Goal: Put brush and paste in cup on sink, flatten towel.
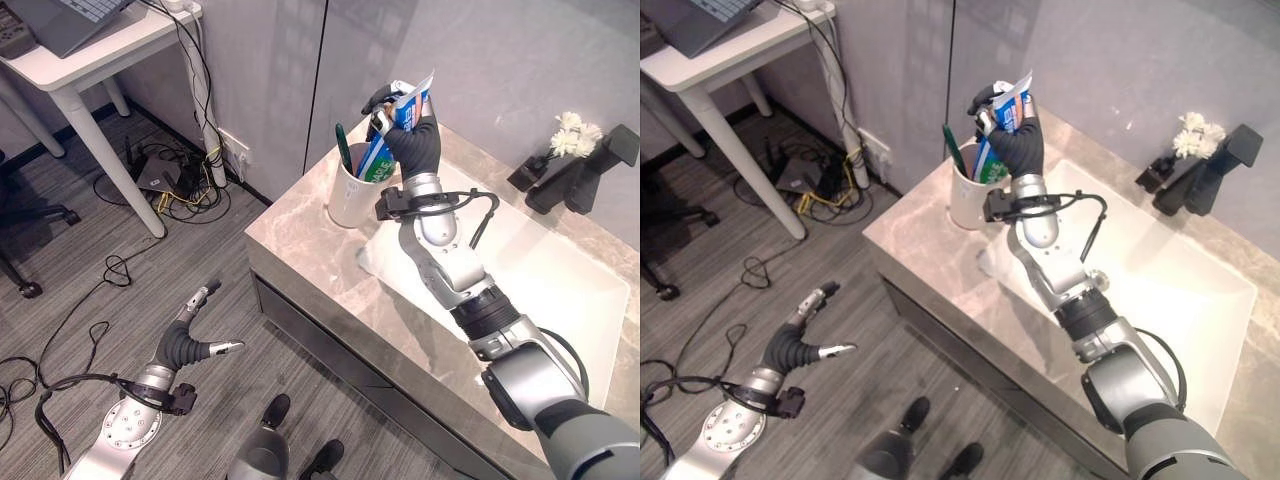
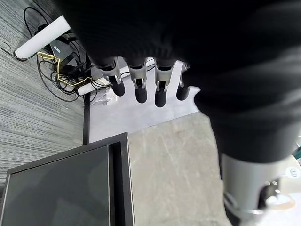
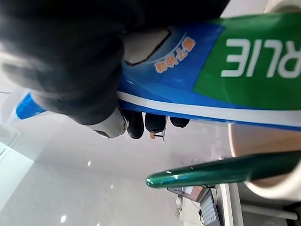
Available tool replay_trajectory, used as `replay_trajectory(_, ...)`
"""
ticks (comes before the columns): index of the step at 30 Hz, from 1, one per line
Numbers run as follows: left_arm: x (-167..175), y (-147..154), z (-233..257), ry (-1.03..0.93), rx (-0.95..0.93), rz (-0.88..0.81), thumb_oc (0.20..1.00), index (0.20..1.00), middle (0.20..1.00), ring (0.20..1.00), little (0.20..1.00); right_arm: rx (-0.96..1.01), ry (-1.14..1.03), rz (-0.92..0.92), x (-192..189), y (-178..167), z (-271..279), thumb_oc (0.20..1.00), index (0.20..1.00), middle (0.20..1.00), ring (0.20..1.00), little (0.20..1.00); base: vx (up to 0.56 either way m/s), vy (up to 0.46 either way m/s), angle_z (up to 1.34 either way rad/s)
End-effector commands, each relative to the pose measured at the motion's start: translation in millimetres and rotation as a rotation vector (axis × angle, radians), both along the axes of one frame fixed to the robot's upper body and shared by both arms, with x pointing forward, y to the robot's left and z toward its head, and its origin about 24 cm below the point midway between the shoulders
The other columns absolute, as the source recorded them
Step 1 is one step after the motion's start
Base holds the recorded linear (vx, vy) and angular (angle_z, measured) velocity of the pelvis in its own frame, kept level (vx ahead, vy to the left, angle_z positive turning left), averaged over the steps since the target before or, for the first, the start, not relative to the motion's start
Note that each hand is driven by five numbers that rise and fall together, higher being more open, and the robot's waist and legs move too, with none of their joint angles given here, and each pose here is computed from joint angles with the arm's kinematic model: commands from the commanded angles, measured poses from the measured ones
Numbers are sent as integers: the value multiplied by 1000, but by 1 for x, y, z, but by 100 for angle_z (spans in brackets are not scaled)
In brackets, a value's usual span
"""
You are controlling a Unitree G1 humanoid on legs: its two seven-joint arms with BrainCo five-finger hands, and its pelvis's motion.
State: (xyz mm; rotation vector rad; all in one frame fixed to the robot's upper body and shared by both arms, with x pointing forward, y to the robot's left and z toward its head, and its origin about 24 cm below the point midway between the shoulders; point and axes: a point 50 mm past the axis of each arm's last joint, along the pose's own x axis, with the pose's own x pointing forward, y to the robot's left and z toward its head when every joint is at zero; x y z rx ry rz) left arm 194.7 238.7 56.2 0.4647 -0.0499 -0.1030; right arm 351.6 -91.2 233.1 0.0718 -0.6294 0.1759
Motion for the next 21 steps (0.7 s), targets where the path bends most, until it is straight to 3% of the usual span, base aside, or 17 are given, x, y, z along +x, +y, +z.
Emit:
replay_trajectory(1,-4,-2,8,-25,17,-43,1000,1000,1000,1000,1000,-4,-143,34,-4,11,36,1000,1000,1000,1000,1000,0,0,0)
replay_trajectory(13,-1,-7,5,-22,18,-57,1000,1000,1000,1000,1000,28,-190,30,-11,13,44,1000,1000,1000,1000,1000,-4,-2,-4)
replay_trajectory(21,3,-13,11,-66,54,-83,1000,1000,1000,1000,1000,69,-399,-86,-35,2,76,1000,1000,1000,1000,1000,-1,-9,-2)
